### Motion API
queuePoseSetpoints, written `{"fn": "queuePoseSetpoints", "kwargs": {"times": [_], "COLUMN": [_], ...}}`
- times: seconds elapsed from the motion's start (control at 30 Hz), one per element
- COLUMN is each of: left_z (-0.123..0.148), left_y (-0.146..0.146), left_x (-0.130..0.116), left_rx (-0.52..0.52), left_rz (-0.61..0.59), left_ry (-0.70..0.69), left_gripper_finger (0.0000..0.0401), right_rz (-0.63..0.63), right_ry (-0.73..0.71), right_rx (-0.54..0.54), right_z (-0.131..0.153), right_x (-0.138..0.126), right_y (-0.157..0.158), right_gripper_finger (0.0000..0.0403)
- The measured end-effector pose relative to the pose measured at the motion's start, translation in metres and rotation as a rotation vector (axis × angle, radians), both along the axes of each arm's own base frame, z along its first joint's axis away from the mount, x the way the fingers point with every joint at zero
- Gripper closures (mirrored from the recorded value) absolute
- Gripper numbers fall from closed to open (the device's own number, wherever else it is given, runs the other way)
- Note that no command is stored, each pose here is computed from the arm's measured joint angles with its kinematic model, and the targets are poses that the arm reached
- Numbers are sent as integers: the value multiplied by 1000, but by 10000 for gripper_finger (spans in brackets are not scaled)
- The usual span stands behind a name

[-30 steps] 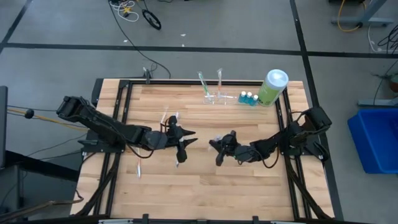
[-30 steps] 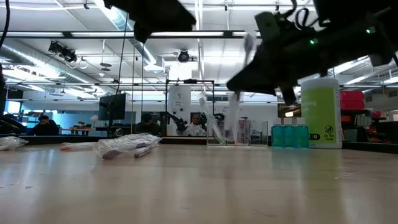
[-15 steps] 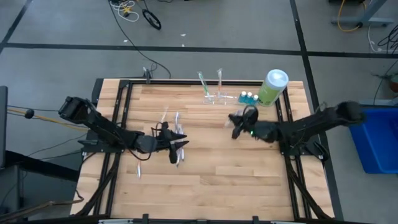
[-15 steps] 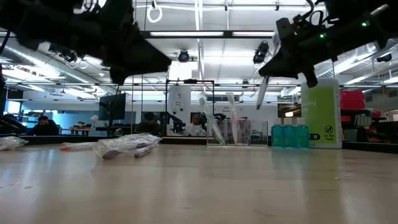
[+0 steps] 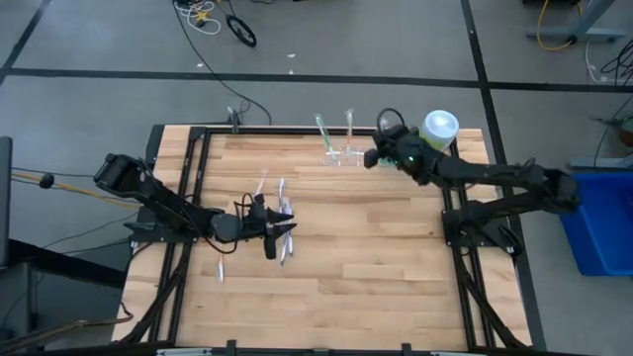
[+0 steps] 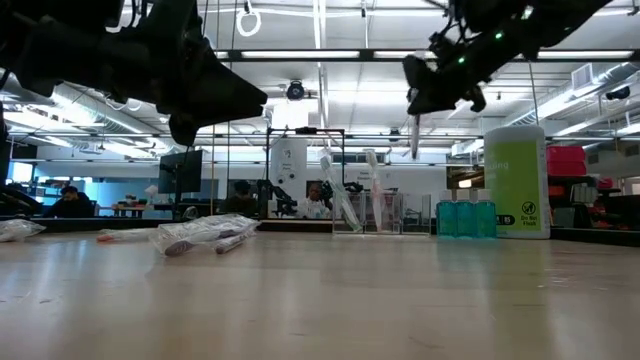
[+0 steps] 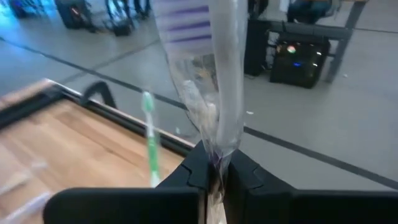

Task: Pick & Place toothbrushing station
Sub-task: Put the purple toothbrush into the right section of the transparent organizer

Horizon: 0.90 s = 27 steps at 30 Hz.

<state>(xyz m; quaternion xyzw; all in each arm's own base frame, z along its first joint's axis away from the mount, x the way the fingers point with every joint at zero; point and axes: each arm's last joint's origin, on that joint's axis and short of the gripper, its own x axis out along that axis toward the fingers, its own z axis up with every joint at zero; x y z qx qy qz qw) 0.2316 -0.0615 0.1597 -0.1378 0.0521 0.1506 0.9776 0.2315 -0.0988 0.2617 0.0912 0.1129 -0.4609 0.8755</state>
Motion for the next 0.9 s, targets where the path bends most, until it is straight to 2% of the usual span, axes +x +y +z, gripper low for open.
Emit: {"fn": "queuePoseSetpoints", "kwargs": {"times": [0.23, 0.37, 0.5, 0.7, 0.9], "left_z": [0, 0, 0, 0, 0], "left_y": [0, 0, 0, -1, -1], "left_x": [0, 0, 0, 0, 0], "left_rx": [-1, -2, -2, -2, -2], "left_rz": [-9, -11, -13, -19, -19], "left_ry": [1, 1, 2, 2, 2], "left_gripper_finger": [285, 285, 285, 285, 285], "right_rz": [-59, -65, -61, -14, 11], "right_ry": [121, 146, 146, 138, 142], "right_rx": [42, 64, 121, 215, 250], "right_z": [-36, -60, -76, -85, -82], "right_x": [27, 38, 41, 36, 29], "right_y": [-31, -44, -54, -65, -67], "right_gripper_finger": [383, 384, 365, 372, 369]}}
